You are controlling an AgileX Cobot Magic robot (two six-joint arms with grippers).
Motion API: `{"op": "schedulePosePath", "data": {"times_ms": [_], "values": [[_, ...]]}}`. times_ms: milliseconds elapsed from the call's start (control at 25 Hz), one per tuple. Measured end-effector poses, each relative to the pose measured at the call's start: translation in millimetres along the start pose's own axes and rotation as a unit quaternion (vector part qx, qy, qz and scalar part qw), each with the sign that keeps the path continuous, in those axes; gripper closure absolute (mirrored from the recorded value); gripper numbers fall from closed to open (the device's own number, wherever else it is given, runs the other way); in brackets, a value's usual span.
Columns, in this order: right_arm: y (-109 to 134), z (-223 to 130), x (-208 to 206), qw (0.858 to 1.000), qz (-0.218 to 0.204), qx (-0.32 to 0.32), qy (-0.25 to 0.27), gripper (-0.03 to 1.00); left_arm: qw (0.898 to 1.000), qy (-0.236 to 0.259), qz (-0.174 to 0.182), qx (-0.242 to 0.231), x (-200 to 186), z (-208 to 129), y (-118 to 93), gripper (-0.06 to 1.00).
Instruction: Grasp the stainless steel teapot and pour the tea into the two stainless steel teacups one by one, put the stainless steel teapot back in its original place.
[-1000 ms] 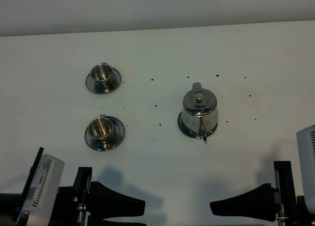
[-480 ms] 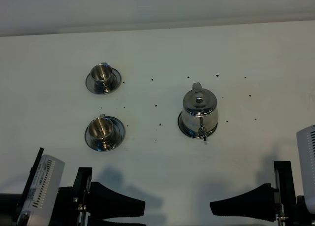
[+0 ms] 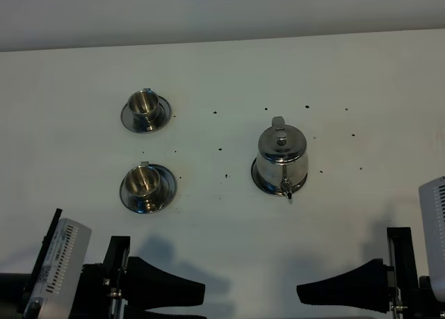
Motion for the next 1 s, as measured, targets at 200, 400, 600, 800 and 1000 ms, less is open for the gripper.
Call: {"op": "schedulePosePath", "data": {"times_ms": [200, 400, 600, 800, 1000], "values": [[0.0, 0.0, 0.0, 1.0, 0.0, 0.0, 0.0, 0.55, 1.0, 0.0, 0.0, 0.0, 0.0, 0.0, 0.0, 0.56], [0.0, 0.0, 0.0, 1.0, 0.0, 0.0, 0.0, 0.55, 1.0, 0.0, 0.001, 0.0, 0.0, -0.1, 0.3, 0.56], [0.0, 0.0, 0.0, 1.0, 0.0, 0.0, 0.0, 0.55, 1.0, 0.001, 0.001, 0.0, 0.0, -0.2, 0.5, 0.56], [0.0, 0.0, 0.0, 1.0, 0.0, 0.0, 0.0, 0.55, 1.0, 0.001, 0.002, 0.0, 0.0, -0.3, 0.6, 0.56], [0.0, 0.0, 0.0, 1.0, 0.0, 0.0, 0.0, 0.55, 1.0, 0.001, 0.002, 0.0, 0.0, -0.3, 0.6, 0.56]]}}
Point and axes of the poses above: a point on each arm's last joint axis where the gripper is mounted, x pointing out along that axis toward the gripper, y along the wrist's bending axis when the last joint is at zero, z = x × y, the point moved 9 cm from there along x, pointing out along that axis toward the gripper, and after that the axes turned 12 degrees about x, right-handed, at the moved point
